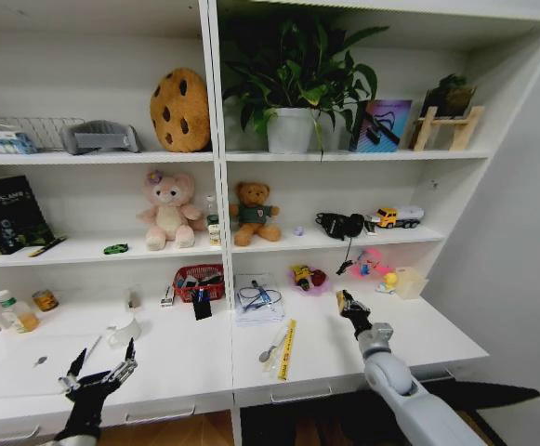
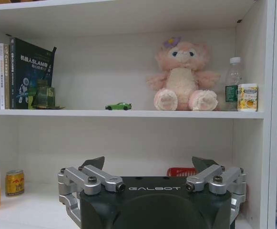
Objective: Organize the objects on the table.
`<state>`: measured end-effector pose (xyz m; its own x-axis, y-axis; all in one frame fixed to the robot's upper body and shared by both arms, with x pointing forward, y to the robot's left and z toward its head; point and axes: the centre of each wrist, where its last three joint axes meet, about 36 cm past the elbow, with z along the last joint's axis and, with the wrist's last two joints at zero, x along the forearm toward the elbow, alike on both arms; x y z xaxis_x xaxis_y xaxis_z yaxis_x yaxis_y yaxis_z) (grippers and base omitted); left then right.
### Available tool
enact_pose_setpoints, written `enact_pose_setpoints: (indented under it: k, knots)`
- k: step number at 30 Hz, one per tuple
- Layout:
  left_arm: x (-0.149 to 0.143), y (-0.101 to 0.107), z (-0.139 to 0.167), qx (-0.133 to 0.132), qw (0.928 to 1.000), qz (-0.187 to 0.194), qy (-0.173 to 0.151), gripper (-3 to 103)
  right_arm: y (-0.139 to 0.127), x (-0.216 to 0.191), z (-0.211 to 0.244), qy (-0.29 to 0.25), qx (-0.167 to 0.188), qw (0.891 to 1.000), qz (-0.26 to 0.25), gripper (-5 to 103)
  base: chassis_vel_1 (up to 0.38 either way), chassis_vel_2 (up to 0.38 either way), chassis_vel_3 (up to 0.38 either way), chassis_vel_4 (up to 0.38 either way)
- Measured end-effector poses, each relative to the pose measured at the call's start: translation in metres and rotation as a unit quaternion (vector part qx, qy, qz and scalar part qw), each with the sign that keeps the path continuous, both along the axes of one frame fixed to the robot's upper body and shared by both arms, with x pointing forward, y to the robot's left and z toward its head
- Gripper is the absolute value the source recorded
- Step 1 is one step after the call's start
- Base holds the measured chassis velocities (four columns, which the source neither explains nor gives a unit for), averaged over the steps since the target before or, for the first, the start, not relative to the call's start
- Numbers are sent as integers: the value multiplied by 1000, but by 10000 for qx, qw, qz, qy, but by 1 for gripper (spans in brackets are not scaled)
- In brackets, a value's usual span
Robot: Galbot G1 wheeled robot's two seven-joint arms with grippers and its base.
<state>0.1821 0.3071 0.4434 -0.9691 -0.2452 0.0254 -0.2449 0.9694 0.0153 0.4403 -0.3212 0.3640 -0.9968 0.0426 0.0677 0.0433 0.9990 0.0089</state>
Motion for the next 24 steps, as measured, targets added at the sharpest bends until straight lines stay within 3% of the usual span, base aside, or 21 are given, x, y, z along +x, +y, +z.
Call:
enact_pose_setpoints:
  k: [9, 17, 24]
  knots:
    - [1, 1, 2, 63, 10000, -13, 39, 100, 6, 53, -31, 219, -99, 9996, 146, 0, 0, 0, 0, 0]
    - [2, -4, 7, 33, 10000, 30, 39, 100, 21, 123, -46, 148, -233, 9992, 288, 0, 0, 0, 0, 0]
    - [4, -8, 8, 27, 10000, 10, 61, 100, 37, 157, -68, 264, -210, 9988, 345, 0, 0, 0, 0, 0]
